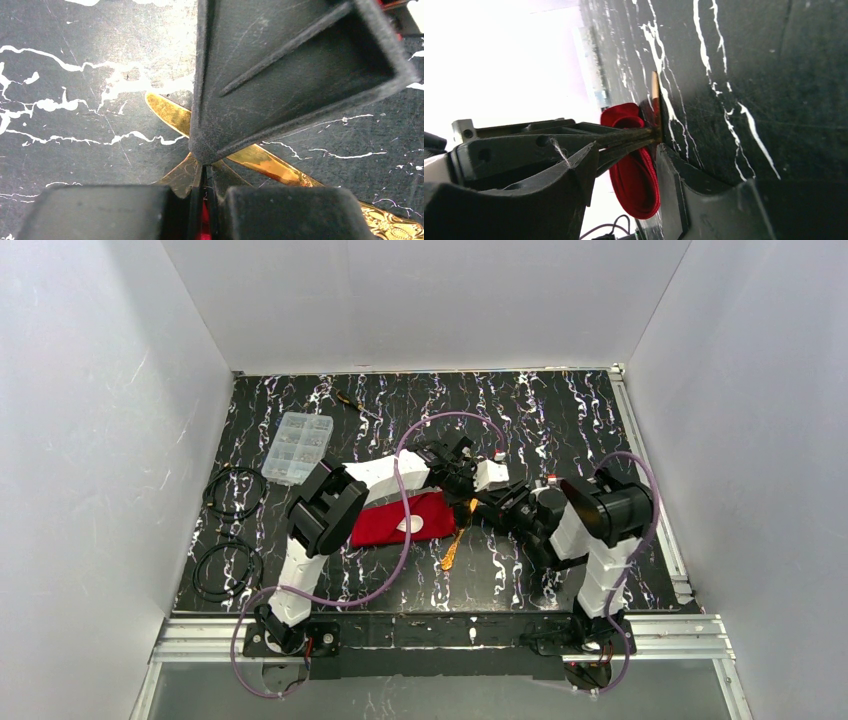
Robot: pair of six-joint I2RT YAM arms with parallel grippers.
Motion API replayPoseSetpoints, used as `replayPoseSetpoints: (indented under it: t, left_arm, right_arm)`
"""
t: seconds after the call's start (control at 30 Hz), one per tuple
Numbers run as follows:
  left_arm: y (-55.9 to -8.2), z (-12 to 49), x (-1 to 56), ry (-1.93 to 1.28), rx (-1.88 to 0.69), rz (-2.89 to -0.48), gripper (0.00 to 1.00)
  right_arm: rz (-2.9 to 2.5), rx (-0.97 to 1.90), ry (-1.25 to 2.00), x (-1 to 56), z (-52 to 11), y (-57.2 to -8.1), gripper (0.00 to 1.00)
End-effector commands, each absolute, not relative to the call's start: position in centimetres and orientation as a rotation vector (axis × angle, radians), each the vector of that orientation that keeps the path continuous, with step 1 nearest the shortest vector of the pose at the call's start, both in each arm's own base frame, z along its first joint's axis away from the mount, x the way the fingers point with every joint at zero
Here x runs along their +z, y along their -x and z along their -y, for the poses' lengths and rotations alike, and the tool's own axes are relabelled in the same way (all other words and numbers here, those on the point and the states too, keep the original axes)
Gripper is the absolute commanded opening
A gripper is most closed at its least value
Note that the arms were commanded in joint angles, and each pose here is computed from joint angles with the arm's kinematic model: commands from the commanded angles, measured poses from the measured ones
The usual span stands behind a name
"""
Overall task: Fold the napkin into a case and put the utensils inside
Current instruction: Move the knife to the corner of the board.
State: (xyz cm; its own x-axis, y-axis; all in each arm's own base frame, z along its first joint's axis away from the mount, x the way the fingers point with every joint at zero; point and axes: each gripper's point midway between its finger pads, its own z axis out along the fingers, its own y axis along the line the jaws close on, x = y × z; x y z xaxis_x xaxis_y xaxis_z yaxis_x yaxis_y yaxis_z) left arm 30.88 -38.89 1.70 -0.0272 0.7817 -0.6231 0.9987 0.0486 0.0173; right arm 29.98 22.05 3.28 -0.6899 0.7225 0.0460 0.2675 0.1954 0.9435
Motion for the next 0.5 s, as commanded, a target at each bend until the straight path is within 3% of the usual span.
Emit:
replayPoseSetpoints:
  t: [0.0, 0.23, 0.47]
  left_arm:
    - [-24.5, 39.2, -1.8, -1.916, -0.792, -1.945, 0.0]
    - [-24.7, 39.2, 0.8, -1.907, -0.79, -1.941, 0.0]
    - [-23.0, 38.4, 6.6, -1.921, -0.877, -1.904, 0.0]
  right_arm:
    - [-2.101, 1.638, -1.135, 1.3, -22.9, -27.5, 0.57]
    - [-2.07, 1.691, -1.103, 2.4, -22.9, -27.3, 0.57]
    - [-2.309, 1.283, -0.944, 0.7, -20.2, -27.1, 0.61]
